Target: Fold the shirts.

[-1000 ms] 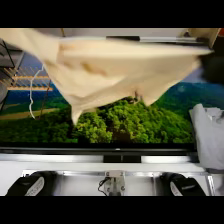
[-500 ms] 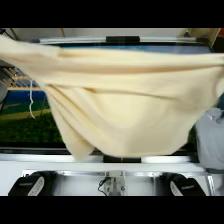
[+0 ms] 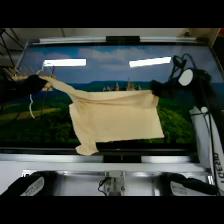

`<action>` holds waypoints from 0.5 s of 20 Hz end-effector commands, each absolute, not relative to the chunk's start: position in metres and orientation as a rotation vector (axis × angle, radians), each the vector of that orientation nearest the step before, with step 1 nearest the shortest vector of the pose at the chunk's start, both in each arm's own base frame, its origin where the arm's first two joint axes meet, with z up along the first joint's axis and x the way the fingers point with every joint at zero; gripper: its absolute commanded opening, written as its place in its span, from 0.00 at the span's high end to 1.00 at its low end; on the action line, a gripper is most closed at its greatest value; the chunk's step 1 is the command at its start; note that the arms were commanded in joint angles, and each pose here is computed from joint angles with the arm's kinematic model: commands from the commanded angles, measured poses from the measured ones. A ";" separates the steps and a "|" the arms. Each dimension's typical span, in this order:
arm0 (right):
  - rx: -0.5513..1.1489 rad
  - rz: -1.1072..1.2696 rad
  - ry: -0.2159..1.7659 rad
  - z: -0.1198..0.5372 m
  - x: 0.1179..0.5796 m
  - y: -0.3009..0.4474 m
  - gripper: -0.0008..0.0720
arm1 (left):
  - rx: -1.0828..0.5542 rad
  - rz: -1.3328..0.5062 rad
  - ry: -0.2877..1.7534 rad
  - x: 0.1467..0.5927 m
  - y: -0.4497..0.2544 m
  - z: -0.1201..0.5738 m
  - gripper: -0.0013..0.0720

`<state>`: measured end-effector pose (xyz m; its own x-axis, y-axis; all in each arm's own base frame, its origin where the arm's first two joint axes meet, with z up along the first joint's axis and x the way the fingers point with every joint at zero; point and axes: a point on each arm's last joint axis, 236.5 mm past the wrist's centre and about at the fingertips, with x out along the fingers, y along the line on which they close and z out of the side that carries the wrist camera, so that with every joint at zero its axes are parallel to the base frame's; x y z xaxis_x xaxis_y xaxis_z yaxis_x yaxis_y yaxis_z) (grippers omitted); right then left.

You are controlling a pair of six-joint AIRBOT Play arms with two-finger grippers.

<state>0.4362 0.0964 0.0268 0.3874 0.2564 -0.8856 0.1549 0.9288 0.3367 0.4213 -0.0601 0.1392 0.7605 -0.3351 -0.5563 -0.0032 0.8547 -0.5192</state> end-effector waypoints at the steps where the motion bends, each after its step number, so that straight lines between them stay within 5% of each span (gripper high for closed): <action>1: 0.652 0.107 1.313 -0.035 0.446 0.141 0.90 | -0.762 -0.197 0.849 0.443 -0.090 0.064 0.93; 3: 0.684 0.129 1.326 -0.040 0.447 0.149 0.87 | -0.752 -0.222 0.933 0.441 -0.114 0.035 0.93; 4: 0.681 0.156 1.309 -0.035 0.449 0.151 0.74 | -0.748 -0.233 0.959 0.439 -0.122 0.027 0.90; 5: 0.675 0.187 1.289 -0.025 0.452 0.150 0.45 | -0.742 -0.248 0.981 0.435 -0.126 0.026 0.72; 6: 0.634 0.240 1.273 -0.010 0.452 0.143 0.27 | -0.709 -0.288 1.002 0.430 -0.125 0.031 0.34; 7: 0.566 0.283 1.271 0.007 0.448 0.130 0.27 | -0.666 -0.334 1.030 0.423 -0.118 0.039 0.10; 8: 0.477 0.285 1.290 0.021 0.438 0.105 0.27 | -0.618 -0.357 1.077 0.413 -0.101 0.047 0.09; 9: 0.371 0.226 1.342 0.027 0.420 0.068 0.27 | -0.572 -0.328 1.163 0.397 -0.076 0.043 0.20; 10: 0.276 0.123 1.405 0.027 0.400 0.025 0.27 | -0.543 -0.251 1.284 0.371 -0.045 0.032 0.43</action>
<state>0.4425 0.0961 0.0153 0.2897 0.4144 -0.8628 0.1258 0.8771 0.4635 0.4224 -0.0870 0.0471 0.4955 -0.5029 -0.7082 -0.0796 0.7856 -0.6136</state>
